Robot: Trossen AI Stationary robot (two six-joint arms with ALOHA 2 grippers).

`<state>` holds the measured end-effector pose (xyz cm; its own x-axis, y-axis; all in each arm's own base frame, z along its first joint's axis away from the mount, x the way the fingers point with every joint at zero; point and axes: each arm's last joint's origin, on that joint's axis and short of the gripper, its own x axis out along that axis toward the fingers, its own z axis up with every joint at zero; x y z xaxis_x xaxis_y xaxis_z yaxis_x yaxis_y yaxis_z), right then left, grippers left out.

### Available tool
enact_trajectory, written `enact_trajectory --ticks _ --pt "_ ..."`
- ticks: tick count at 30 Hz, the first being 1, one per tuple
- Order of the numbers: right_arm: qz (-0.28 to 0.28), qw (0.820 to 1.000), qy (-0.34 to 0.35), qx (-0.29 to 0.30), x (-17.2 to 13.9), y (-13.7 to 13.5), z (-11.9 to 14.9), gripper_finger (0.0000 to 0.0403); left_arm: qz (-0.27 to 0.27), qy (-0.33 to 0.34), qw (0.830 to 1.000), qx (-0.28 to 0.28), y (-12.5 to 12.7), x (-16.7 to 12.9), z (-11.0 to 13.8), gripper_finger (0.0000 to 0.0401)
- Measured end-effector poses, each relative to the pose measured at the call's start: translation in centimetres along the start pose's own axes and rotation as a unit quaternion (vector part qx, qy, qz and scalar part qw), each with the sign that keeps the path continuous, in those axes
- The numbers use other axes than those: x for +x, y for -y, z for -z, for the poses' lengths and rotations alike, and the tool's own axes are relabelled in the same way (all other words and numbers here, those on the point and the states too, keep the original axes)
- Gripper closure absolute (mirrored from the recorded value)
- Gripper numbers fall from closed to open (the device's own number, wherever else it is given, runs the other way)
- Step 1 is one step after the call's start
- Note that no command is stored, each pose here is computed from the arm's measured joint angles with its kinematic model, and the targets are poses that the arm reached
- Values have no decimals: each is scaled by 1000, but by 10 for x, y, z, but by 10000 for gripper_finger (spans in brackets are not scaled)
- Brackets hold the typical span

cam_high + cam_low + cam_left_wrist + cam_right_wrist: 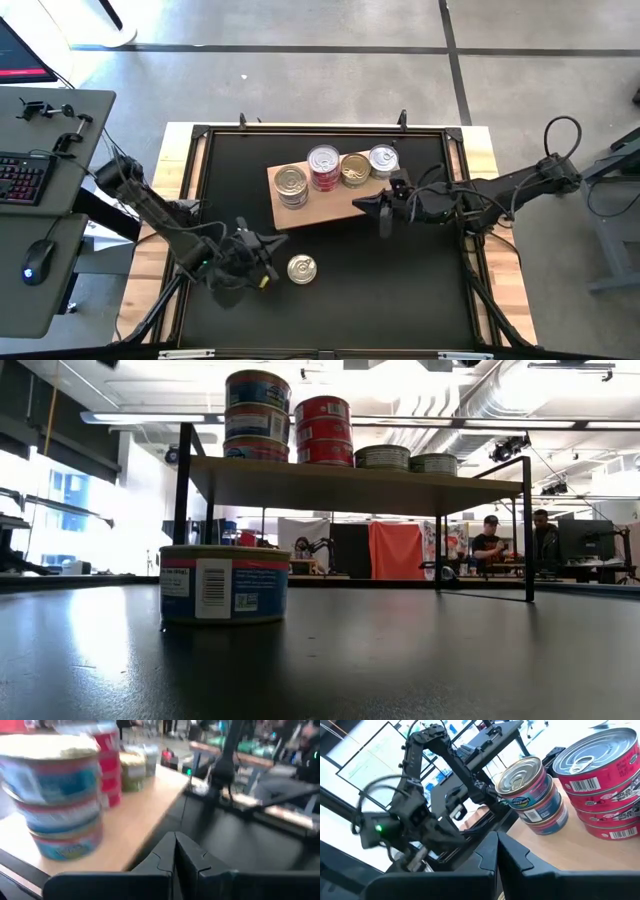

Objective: Stack canned seafood by type on shelf
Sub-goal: Adjust the shelf

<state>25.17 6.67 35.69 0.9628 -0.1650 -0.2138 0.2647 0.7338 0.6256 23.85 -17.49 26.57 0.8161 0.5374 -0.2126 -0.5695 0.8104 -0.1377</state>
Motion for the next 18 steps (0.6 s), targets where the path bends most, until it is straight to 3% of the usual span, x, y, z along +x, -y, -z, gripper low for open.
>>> enact_trajectory --ticks 6,9,18 --pt "1 1000 -1 -15 0 0 0 403 -31 2 1000 -5 11 14 35 401" --pt "-6 1000 -7 -26 0 0 1 403 -55 18 998 24 14 21 49 401" --pt "-16 998 -24 -47 0 0 2 403 -91 24 994 60 8 34 55 401"
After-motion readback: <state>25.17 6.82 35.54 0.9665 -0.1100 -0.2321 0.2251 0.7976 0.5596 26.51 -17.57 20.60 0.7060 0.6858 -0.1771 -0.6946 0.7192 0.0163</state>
